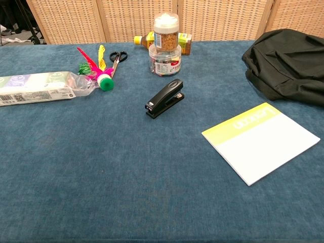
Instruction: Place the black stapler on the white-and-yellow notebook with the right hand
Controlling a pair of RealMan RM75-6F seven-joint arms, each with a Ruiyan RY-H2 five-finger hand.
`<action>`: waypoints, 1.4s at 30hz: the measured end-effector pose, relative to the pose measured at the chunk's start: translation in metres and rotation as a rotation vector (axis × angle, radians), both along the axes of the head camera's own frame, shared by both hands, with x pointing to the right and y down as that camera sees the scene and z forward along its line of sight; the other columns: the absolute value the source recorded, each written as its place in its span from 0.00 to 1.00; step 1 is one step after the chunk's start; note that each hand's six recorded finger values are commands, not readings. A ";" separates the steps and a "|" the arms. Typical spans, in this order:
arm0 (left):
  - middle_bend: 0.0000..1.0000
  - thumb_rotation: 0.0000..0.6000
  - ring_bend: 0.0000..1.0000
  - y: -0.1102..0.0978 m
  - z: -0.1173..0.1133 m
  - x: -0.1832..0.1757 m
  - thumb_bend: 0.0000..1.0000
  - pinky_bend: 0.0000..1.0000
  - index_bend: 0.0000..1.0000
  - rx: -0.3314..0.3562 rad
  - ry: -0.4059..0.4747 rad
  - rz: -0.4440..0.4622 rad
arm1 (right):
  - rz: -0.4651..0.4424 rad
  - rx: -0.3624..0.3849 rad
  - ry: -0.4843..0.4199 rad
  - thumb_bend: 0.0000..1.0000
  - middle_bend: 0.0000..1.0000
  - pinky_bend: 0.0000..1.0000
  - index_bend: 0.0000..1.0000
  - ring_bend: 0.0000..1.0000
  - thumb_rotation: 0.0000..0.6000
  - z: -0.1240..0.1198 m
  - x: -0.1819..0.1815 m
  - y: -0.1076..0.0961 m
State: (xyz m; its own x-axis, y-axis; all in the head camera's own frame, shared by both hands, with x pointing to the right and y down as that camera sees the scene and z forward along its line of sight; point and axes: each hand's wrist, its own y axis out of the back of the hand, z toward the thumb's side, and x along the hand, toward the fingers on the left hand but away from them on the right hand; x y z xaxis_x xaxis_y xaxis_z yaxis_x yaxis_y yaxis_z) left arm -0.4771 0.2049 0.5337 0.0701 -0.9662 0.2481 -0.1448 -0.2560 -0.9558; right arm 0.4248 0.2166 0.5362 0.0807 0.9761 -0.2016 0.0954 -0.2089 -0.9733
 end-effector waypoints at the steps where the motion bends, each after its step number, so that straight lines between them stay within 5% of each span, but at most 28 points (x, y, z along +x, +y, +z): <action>1: 0.00 1.00 0.00 0.000 -0.001 -0.001 0.00 0.00 0.00 -0.001 -0.002 -0.006 | 0.002 -0.006 0.001 0.00 0.00 0.03 0.02 0.00 1.00 0.001 0.000 0.000; 8: 0.00 1.00 0.00 0.001 -0.006 -0.005 0.00 0.00 0.00 -0.021 -0.019 -0.007 | -0.025 -0.051 0.010 0.00 0.00 0.01 0.02 0.00 1.00 0.009 -0.005 0.003; 13: 0.00 1.00 0.00 0.001 -0.009 -0.005 0.00 0.00 0.00 -0.019 -0.017 -0.008 | -0.139 -0.076 -0.028 0.00 0.00 0.01 0.02 0.00 1.00 0.018 -0.027 -0.003; 27: 0.00 1.00 0.00 -0.001 -0.003 -0.002 0.00 0.00 0.00 -0.032 -0.033 -0.017 | -0.615 -0.211 -0.125 0.05 0.00 0.01 0.05 0.00 1.00 0.065 -0.166 -0.096; 34: 0.00 1.00 0.00 -0.008 0.007 -0.005 0.00 0.00 0.00 -0.070 -0.040 -0.039 | -0.705 -0.264 -0.173 0.11 0.02 0.03 0.08 0.00 1.00 0.095 -0.255 -0.128; 42: 0.00 1.00 0.00 -0.015 0.010 -0.009 0.00 0.00 0.00 -0.077 -0.044 -0.066 | -0.741 -0.298 -0.119 0.18 0.06 0.07 0.12 0.00 1.00 0.131 -0.326 -0.148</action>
State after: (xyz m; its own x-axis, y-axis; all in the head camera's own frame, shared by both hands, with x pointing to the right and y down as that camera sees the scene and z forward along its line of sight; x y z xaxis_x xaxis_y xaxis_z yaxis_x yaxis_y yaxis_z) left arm -0.4864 0.1901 0.5436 -0.0059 -0.9463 0.3232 -0.1222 -0.3201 -0.9395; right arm 0.0992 0.0690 0.6676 0.7229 0.5671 -0.3946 -0.0703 -0.5078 -0.8586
